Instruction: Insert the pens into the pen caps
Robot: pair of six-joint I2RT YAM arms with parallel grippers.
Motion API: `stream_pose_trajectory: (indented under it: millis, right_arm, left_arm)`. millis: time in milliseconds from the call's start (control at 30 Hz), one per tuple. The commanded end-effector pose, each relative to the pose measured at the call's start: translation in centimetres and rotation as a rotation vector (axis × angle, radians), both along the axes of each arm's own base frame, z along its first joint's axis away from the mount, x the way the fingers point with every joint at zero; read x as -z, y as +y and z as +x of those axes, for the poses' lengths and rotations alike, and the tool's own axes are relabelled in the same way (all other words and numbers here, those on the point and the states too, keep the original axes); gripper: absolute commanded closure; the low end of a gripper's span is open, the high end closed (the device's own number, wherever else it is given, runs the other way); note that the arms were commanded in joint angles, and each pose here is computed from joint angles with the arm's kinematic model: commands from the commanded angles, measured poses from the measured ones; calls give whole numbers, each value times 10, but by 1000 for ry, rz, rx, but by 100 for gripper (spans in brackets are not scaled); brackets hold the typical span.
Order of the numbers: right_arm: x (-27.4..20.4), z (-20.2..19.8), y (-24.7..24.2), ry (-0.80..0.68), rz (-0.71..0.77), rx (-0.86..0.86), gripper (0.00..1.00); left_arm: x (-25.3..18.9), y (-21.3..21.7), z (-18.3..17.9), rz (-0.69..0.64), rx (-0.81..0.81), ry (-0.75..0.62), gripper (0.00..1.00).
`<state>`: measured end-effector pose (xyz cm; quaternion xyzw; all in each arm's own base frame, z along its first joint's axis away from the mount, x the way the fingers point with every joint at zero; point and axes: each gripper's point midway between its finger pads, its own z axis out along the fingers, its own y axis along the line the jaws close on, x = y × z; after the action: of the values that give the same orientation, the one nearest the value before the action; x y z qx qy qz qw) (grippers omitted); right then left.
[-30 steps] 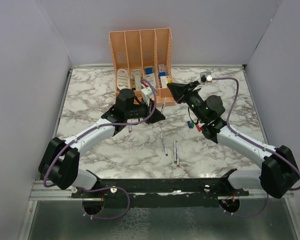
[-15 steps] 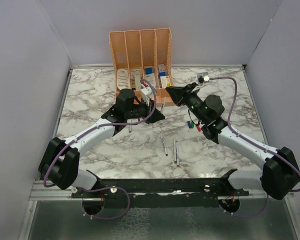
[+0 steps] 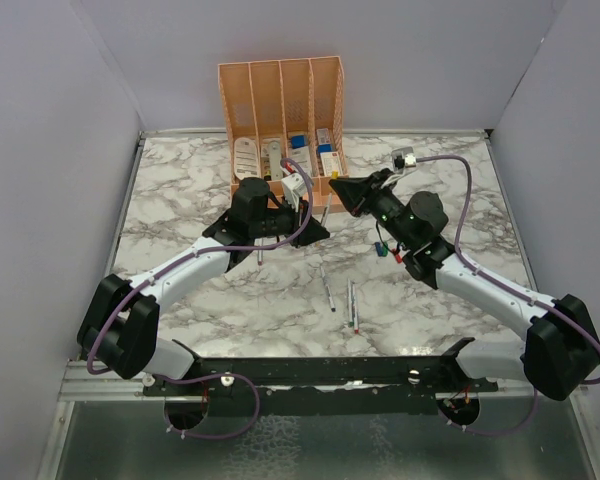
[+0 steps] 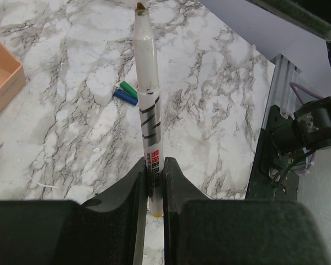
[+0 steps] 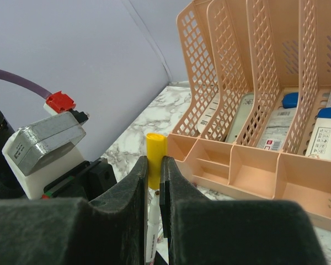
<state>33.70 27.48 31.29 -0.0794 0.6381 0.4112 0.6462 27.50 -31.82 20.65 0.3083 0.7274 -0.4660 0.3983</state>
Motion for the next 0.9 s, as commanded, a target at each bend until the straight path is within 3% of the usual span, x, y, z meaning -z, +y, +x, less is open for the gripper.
stream_pose_trajectory:
  millis: [0, 867]
  right_arm:
    - [0, -8, 5, 0, 1, -32, 99]
    - [11, -2, 5, 11, -34, -8, 99]
  left_arm:
    - [-11, -4, 8, -20, -15, -41, 100]
    - [-13, -3, 10, -21, -20, -53, 100]
